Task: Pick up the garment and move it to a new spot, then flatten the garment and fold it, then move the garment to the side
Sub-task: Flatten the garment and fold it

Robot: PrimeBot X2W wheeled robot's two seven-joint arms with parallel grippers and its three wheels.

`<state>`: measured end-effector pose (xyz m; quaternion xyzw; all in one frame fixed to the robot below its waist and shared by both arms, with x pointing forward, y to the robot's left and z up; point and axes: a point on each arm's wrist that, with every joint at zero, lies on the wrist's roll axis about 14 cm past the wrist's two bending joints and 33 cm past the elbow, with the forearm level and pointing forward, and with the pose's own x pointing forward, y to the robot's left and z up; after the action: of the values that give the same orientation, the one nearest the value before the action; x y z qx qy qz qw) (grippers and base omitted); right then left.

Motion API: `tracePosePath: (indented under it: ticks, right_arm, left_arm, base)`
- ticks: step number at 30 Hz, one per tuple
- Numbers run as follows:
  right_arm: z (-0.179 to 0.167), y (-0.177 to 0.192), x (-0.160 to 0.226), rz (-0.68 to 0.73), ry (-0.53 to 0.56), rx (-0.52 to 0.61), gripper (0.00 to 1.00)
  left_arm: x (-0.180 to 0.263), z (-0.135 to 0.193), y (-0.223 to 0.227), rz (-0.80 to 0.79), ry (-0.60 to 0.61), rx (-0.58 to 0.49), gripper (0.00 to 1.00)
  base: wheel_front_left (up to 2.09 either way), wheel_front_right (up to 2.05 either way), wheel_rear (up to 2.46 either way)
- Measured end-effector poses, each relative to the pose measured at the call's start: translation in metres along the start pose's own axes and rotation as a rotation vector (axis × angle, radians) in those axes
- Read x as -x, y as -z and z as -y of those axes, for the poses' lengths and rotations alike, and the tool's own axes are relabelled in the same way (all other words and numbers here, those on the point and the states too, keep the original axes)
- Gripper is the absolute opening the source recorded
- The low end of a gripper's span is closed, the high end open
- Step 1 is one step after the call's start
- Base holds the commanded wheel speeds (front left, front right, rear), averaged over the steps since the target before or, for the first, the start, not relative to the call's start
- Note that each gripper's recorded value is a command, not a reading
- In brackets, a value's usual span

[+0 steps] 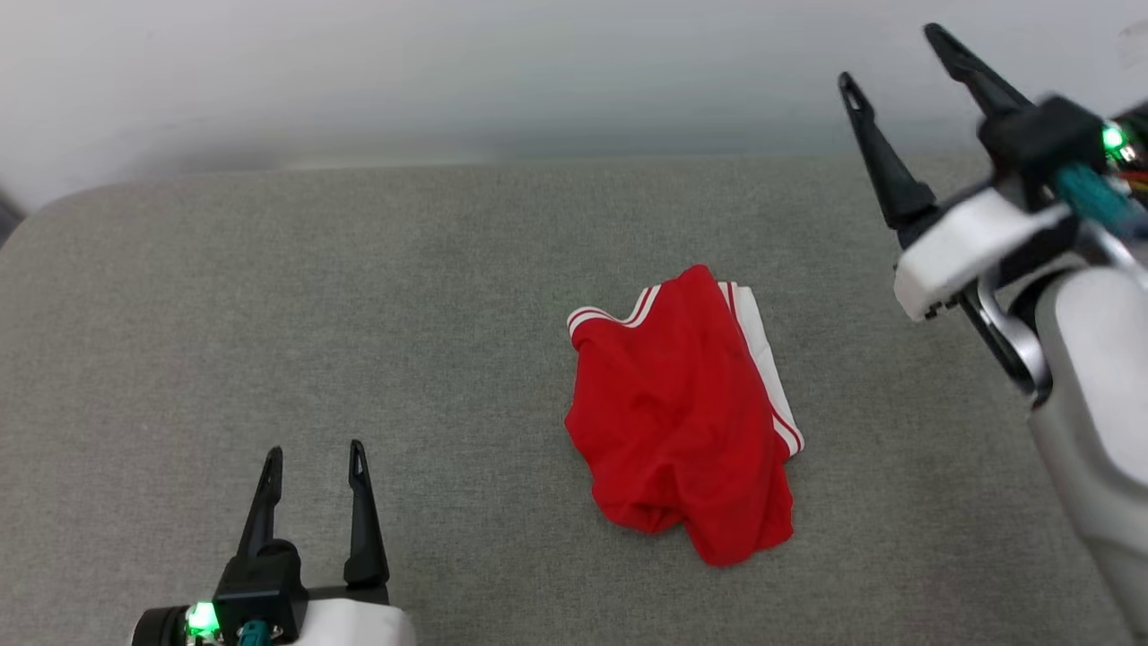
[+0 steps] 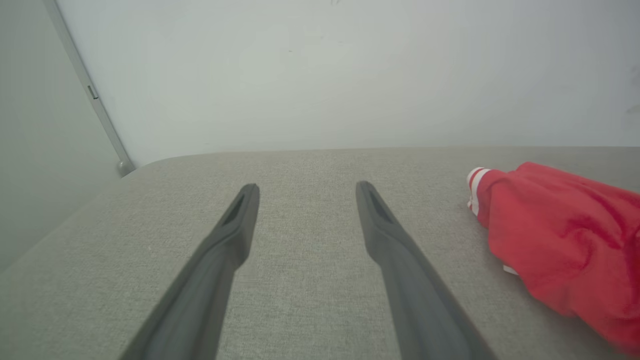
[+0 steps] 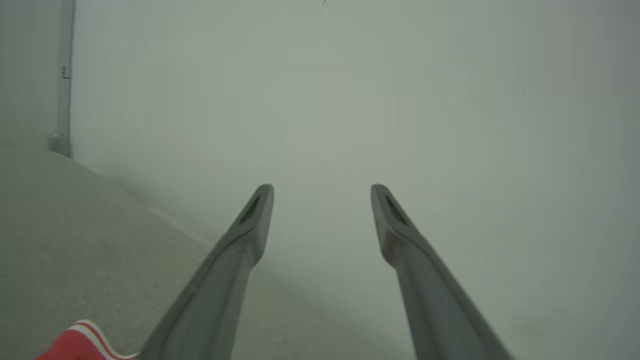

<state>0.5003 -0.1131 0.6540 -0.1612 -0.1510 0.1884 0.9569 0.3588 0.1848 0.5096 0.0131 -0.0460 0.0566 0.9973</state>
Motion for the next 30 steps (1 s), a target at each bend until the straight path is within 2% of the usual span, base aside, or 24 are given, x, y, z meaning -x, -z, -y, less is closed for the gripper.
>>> tracePosePath:
  ticks: [3,8,14,21,24,29,30]
  right_arm:
    - [-0.012,0.048,-0.006,-0.269,-0.102,-0.003,1.00]
    - [-0.038,0.120,0.016,-0.716,-0.284,-0.023,1.00]
    - [-0.060,0.167,0.038,-1.050,-0.436,-0.089,1.00]
    - [-0.102,0.221,0.049,-1.223,-0.553,-0.154,1.00]
    - [-0.127,0.244,0.066,-1.286,-0.602,-0.199,1.00]
    - [-0.137,0.253,0.070,-1.292,-0.626,-0.201,1.00]
    - [-0.137,0.252,0.070,-1.280,-0.625,-0.199,0.47]
  left_arm:
    - [-0.006,0.002,0.002,-0.002,0.000,0.001,1.00]
    - [-0.017,0.006,0.003,0.000,0.001,0.003,1.00]
    - [-0.033,0.009,0.008,-0.001,0.000,0.005,1.00]
    - [-0.048,0.008,0.025,-0.036,-0.010,0.005,1.00]
    - [-0.048,0.000,0.032,-0.058,-0.037,-0.002,1.00]
    - [-0.046,-0.007,0.038,-0.077,-0.060,-0.005,1.00]
    - [-0.046,-0.007,0.037,-0.076,-0.060,-0.004,1.00]
  base:
    - [0.00,0.00,0.00]
    - [0.00,0.00,0.00]
    - [0.00,0.00,0.00]
    - [0.00,0.00,0.00]
    - [0.00,0.00,0.00]
    - [0.00,0.00,0.00]
    - [0.00,0.00,0.00]
